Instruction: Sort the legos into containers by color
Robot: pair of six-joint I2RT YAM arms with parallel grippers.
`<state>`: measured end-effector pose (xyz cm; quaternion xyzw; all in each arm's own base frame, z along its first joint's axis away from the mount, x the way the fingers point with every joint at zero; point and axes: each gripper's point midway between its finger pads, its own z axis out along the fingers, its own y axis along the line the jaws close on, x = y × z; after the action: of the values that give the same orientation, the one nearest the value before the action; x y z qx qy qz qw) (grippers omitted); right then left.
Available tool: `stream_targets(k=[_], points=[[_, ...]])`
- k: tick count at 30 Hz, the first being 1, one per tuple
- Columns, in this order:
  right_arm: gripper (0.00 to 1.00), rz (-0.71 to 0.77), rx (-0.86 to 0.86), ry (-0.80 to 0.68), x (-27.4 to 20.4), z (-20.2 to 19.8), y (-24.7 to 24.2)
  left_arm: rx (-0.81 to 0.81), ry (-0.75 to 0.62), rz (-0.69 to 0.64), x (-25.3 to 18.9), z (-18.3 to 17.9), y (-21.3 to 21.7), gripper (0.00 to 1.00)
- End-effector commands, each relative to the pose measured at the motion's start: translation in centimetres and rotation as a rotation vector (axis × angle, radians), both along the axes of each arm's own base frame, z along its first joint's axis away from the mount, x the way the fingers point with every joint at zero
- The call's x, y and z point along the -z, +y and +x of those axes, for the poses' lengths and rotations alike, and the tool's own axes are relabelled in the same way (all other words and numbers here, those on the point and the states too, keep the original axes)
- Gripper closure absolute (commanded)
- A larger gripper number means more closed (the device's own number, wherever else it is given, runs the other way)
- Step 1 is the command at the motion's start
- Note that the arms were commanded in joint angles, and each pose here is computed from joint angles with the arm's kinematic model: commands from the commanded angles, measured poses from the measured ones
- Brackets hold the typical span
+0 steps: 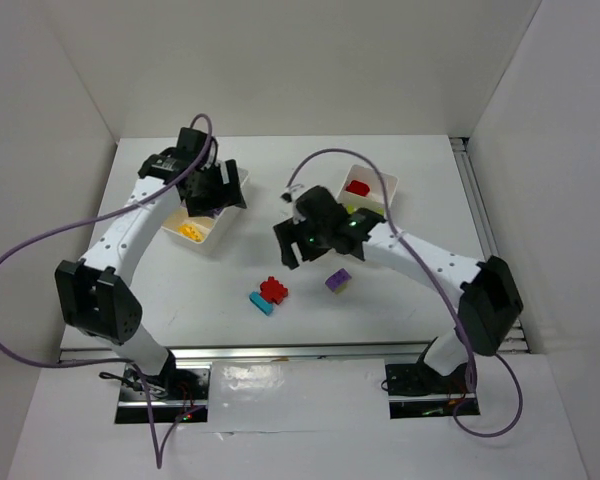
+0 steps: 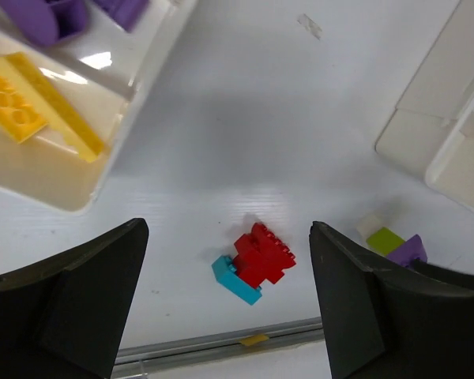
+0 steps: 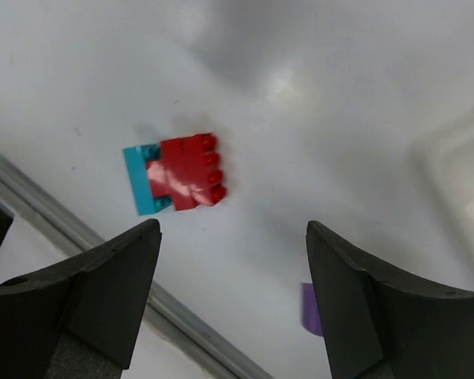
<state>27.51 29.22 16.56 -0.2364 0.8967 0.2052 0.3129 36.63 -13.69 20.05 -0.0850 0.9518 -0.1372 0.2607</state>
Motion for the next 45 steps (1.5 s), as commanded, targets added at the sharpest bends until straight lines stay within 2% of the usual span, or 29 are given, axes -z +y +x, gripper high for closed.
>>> stream_targets(k=[1,4,6,8,11,12,14,19,23,31,39,43,45], points=[[0.17,-0.029,-0.089,-0.029,0.0,-1.4,3.5,-0.073,-0.113,0.002,-4.3,-0.5,2.3,0.06],[0.16,-0.09,0.041,-0.028,0.6,-0.9,1.9,-0.017,-0.122,0.009,-4.9,-0.9,1.7,0.06],[0.14,-0.14,0.137,-0.044,0.8,0.2,-0.7,0.02,-0.095,0.023,-4.0,-1.2,0.8,0.06],[0.13,-0.133,0.159,-0.018,1.0,-0.4,-2.2,0.093,-0.036,0.035,-2.4,-3.1,-0.9,0.06],[0.13,-0.094,0.084,-0.002,1.2,-1.7,-1.7,0.129,0.065,0.061,1.2,-5.7,-1.5,0.06],[0.13,-0.061,0.016,0.001,0.9,-2.8,-0.1,0.113,0.089,0.058,1.9,-6.3,-1.4,0.06],[0.13,-0.086,-0.055,0.02,2.0,-3.9,0.9,0.045,0.122,0.051,2.9,-7.1,0.3,0.06],[0.12,-0.161,-0.208,0.034,5.5,-6.0,5.1,-0.038,0.049,0.014,0.5,-7.5,2.1,0.06],[0.12,-0.216,-0.21,0.035,7.9,-5.4,5.9,-0.094,-0.025,0.016,-1.6,-7.1,3.5,0.06],[0.12,-0.255,-0.217,0.03,10.2,-3.9,6.2,-0.105,-0.013,0.007,-1.1,-7.0,4.1,0.06],[0.2,-0.211,-0.216,0.05,11.8,-2.5,6.5,-0.12,-0.001,0.003,-0.8,-7.1,4.5,0.06],[0.29,-0.204,-0.246,0.055,12.4,-2.8,6.8,-0.12,-0.007,-0.015,-0.9,-6.8,4.5,0.06],[0.31,-0.197,-0.253,0.061,12.4,-3.0,6.9,-0.114,0.003,-0.016,-0.7,-6.7,4.6,0.06]])
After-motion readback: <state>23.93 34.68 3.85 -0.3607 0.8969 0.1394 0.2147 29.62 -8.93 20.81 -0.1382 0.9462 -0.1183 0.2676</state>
